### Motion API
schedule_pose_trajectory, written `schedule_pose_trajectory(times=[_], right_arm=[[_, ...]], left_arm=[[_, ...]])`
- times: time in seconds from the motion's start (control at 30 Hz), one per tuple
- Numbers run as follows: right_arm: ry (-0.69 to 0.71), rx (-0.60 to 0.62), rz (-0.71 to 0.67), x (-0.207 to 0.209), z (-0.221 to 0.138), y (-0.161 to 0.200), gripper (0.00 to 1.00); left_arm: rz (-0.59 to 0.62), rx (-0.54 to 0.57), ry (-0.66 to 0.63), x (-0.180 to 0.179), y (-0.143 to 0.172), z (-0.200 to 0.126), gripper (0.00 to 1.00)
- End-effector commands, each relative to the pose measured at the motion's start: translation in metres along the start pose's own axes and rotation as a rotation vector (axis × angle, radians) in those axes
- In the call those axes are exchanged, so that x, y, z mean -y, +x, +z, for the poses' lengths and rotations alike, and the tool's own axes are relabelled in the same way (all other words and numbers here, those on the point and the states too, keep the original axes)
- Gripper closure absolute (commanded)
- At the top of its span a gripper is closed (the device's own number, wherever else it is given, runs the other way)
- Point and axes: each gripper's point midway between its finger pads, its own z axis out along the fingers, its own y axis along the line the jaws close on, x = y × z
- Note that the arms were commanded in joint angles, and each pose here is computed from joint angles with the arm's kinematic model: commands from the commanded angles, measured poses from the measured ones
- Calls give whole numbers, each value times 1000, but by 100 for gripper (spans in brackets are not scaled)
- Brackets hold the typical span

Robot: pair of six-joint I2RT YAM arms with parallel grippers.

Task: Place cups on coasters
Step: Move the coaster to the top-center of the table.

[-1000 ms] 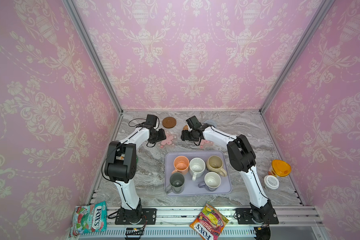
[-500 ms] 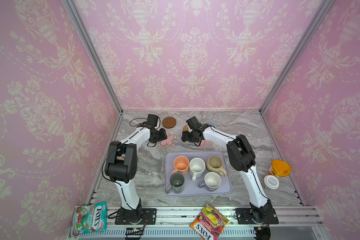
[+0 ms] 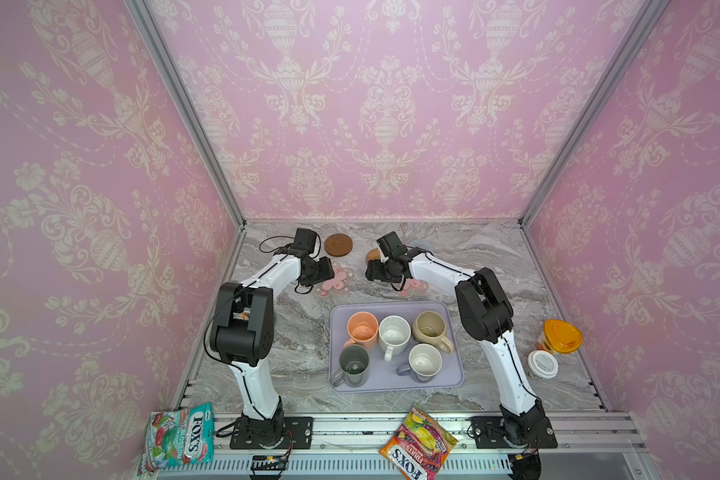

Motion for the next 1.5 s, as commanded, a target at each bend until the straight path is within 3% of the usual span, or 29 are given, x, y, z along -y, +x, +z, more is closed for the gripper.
schedule_pose_trajectory(times=[0.0, 0.93, 1.2, 1.47], right_arm=[[118, -98, 74, 48, 9, 32, 26], [206, -96, 121, 115, -25, 43, 26], [155, -89, 108, 107, -27, 32, 27], [98, -24, 71, 88, -59, 15, 27]], left_arm=[[23, 16, 10, 12, -5, -11, 42], [62, -10, 40, 46, 7, 6, 42], [115, -31, 74, 79, 11, 23, 42], [105, -21, 185, 118, 0, 41, 48]])
